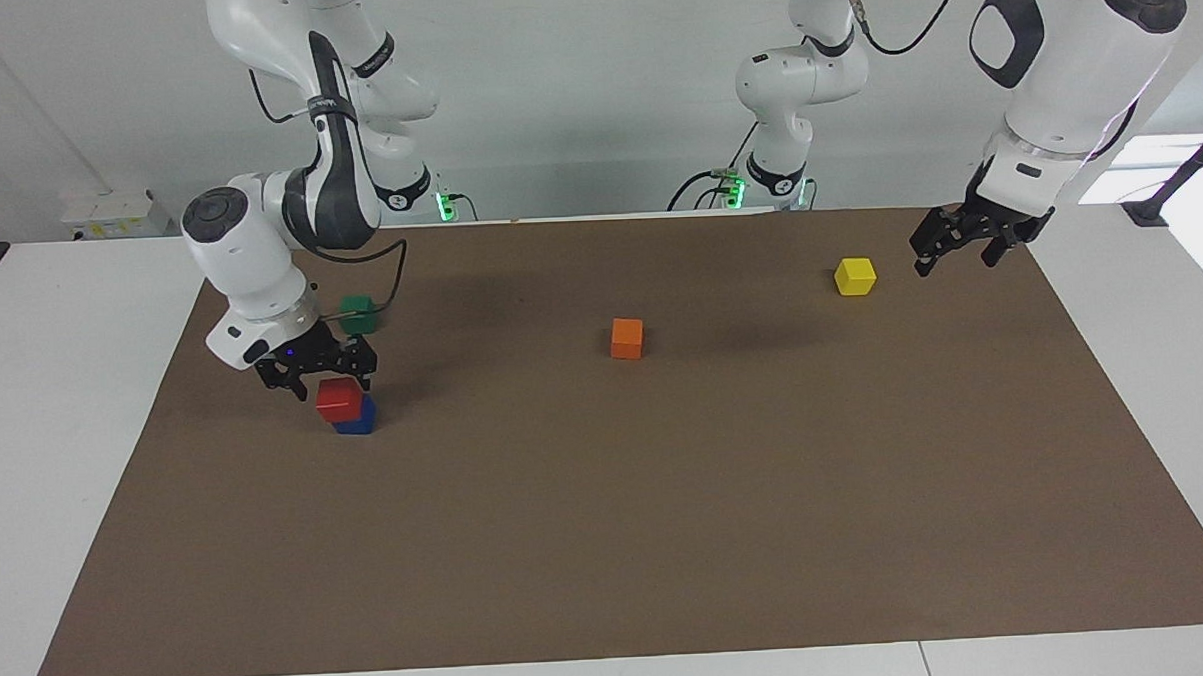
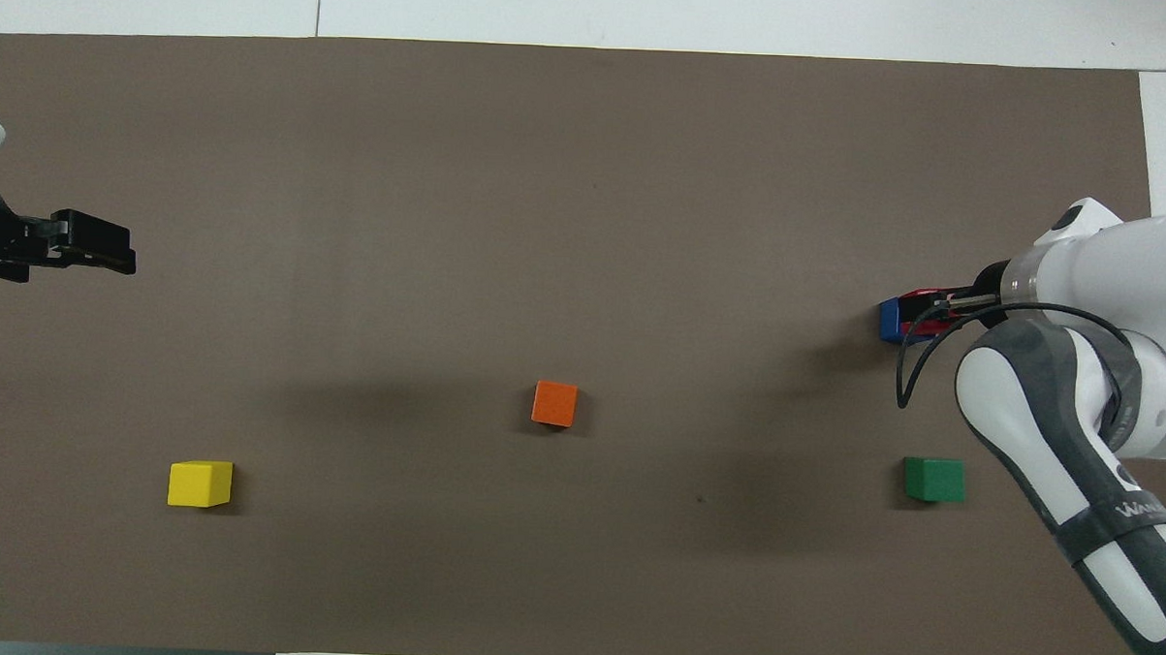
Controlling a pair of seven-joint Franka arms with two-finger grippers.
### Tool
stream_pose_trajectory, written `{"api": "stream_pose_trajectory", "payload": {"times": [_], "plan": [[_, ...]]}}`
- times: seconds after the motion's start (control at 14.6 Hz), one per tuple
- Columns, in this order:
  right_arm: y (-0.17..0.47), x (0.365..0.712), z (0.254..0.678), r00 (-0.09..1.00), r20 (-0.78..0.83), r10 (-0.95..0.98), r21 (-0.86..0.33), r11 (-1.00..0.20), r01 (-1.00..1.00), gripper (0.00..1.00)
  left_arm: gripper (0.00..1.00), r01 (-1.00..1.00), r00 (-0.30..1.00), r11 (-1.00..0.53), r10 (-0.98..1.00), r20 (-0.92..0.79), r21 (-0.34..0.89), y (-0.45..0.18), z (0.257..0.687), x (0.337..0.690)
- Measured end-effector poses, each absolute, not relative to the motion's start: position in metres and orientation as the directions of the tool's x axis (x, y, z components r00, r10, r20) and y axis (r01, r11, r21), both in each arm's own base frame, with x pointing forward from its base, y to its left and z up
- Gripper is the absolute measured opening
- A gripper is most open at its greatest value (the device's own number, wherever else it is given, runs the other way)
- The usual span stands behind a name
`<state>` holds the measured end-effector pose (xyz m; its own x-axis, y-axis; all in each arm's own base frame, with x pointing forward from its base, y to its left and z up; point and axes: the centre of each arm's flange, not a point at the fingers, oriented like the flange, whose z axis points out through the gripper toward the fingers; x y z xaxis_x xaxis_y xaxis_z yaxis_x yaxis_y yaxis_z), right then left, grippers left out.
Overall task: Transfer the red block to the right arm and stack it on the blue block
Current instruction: 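Lower the red cube onto the blue cube with the right gripper, then open the right gripper and lift it away from the stack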
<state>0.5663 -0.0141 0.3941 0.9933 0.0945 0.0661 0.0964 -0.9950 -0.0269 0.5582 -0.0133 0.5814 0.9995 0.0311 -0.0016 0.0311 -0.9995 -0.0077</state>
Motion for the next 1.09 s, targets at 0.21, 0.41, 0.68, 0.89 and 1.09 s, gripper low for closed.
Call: {"api": "stream_pose_trajectory", "payload": {"times": [0.21,0.41,0.68,0.89,1.09], "plan": [[-0.014,0.579,0.457,0.991,0.085,0.102,-0.024,-0.994,0.104,1.0,1.0,0.031,1.0,-0.999,0.031,-0.002,-0.008,-0.013,0.581,0.558],[-0.011,0.567,0.51,0.991,0.083,0.109,-0.02,-0.994,0.111,1.0,1.0,0.031,1.0,-0.999,0.031,-0.002,-0.008,-0.013,0.581,0.558],[-0.009,0.544,0.562,0.992,0.042,0.117,-0.019,-0.993,0.118,1.0,1.0,0.031,1.0,-0.999,0.031,-0.002,-0.008,-0.013,0.581,0.558],[-0.007,0.536,0.589,0.992,0.0,0.128,-0.029,-0.991,0.128,1.0,1.0,0.031,1.0,-0.999,0.031,-0.002,-0.008,-0.013,0.581,0.558],[-0.017,0.53,0.623,0.99,-0.07,0.121,-0.046,-0.992,0.118,1.0,1.0,0.031,1.0,-0.999,0.031,-0.002,-0.008,-0.013,0.581,0.558]]}}
